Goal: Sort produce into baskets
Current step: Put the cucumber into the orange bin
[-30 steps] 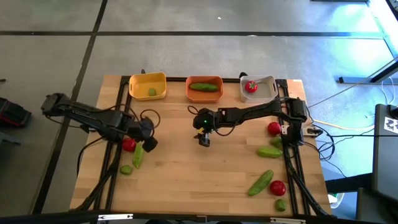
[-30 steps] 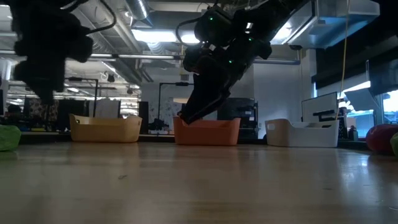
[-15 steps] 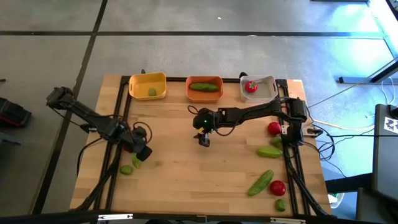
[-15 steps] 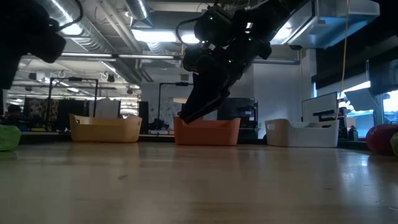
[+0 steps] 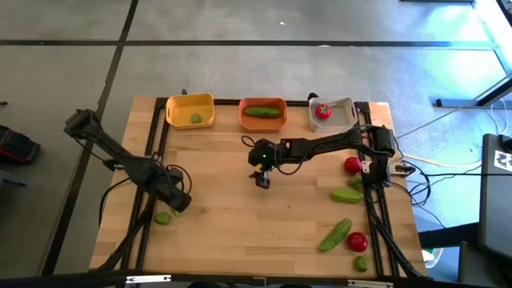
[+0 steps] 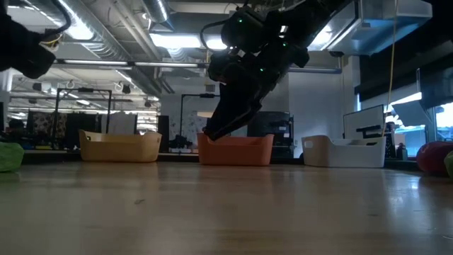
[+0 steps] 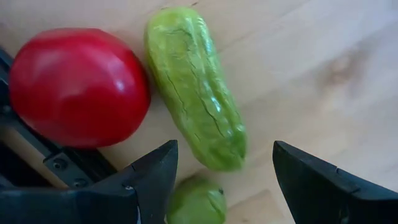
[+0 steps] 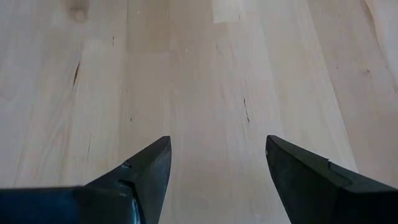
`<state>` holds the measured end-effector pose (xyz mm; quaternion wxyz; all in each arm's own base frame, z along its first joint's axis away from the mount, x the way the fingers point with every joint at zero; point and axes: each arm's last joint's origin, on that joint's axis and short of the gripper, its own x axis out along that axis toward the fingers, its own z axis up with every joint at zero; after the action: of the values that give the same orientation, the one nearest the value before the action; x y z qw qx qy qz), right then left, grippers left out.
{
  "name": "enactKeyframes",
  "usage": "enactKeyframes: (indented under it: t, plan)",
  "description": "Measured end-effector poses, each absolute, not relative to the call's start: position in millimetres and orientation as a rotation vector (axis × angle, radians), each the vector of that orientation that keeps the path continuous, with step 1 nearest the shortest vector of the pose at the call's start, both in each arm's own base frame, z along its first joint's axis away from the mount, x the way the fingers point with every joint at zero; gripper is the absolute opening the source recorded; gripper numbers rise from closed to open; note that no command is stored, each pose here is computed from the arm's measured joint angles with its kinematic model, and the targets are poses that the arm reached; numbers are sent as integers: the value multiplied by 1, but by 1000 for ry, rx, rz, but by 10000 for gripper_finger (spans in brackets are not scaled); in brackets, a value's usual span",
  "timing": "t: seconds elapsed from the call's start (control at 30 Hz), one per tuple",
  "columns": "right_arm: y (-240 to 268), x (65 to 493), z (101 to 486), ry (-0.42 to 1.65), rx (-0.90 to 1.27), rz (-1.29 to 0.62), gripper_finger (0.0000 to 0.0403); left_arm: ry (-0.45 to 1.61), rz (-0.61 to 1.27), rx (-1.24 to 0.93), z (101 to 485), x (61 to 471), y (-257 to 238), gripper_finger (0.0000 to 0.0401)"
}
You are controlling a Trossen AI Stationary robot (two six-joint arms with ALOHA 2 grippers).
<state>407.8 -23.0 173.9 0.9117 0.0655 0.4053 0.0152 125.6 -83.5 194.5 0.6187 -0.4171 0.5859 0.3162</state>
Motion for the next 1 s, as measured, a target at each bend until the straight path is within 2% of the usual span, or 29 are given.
enactKeyframes:
  t: [0.23, 0.4, 0.63, 0.77, 1.0]
  plan:
    - [-23, 408, 174, 832, 135, 31, 253, 1380, 798, -920, 176, 129, -86, 256]
    - [-23, 408, 174, 831, 134, 32, 253, 1358, 750, -954, 165, 134, -89, 256]
    - [-23, 409, 175, 818, 132, 32, 253, 1389, 783, -902, 153, 132, -87, 253]
    - [-23, 409, 175, 818, 131, 33, 253, 1381, 723, -897, 145, 132, -88, 237]
    - [-23, 409, 175, 815, 130, 33, 253, 1393, 632, -810, 143, 132, -88, 183]
